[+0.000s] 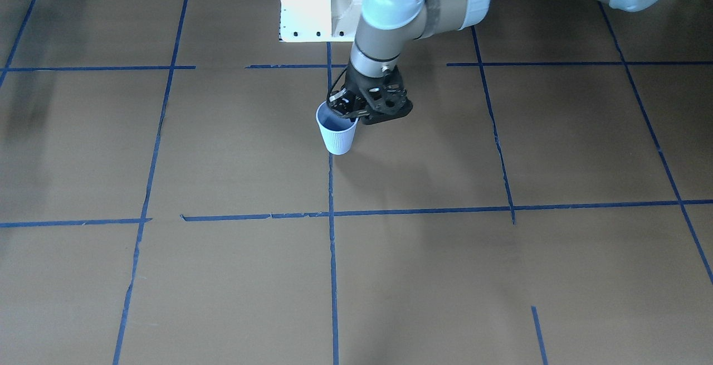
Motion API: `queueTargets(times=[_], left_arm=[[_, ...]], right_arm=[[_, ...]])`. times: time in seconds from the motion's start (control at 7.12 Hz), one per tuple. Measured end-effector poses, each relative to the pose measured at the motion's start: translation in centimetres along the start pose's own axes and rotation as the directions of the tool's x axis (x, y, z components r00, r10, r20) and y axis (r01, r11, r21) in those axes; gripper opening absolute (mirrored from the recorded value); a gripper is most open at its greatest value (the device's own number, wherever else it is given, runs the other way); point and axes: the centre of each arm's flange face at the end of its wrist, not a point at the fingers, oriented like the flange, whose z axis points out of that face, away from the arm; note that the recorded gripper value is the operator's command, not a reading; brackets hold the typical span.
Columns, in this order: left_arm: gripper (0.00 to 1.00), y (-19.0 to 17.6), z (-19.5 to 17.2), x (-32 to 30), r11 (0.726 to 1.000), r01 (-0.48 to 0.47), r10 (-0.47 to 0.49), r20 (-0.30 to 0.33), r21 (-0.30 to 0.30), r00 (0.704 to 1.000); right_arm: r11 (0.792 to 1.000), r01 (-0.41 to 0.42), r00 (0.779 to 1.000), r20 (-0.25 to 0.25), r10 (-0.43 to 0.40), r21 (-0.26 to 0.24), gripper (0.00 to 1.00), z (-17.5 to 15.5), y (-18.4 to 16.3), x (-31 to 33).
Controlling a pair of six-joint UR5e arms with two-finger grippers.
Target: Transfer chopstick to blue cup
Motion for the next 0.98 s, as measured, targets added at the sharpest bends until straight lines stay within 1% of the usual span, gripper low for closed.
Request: queueTargets(times=[0.14,0.42,0.56,0.7,0.84,0.98], left_arm=[[0.04,0.5,1.2,0.9,1.0,-0.001,0.001,0.019,-0.009,1.0],[0.17,1.7,2.8,1.6,1.0,-0.008,0.009,0.039,-0.026,0.999],[0.68,1.7,3.2,1.5,1.0,-0.008,0.01,0.046,-0.028,0.999],[1.0,1.7,3.3,1.4,1.0,-0.009,0.01,0.046,-0.029,0.999],[1.0,1.8,3.1,1.5,1.0,-0.011,0.012,0.032,-0.027,0.999],[1.0,1.8,2.1,1.7,1.0,-0.017,0.017,0.002,-0.019,1.0]], right_arm=[[1.0,0.0,1.0,0.0,0.0,-0.002,1.0,0.1,0.0,0.0],[1.0,0.002,1.0,0.0,-0.002,-0.004,1.0,0.2,0.0,-0.1],[1.0,0.002,1.0,-0.001,-0.002,-0.004,1.0,0.2,0.0,-0.1],[1.0,0.003,1.0,-0.002,-0.003,-0.004,1.0,0.2,0.0,-0.1],[1.0,0.004,1.0,-0.003,-0.004,-0.004,1.0,0.2,0.1,-0.1],[1.0,0.003,1.0,-0.009,-0.003,-0.004,1.0,0.3,0.3,0.1]])
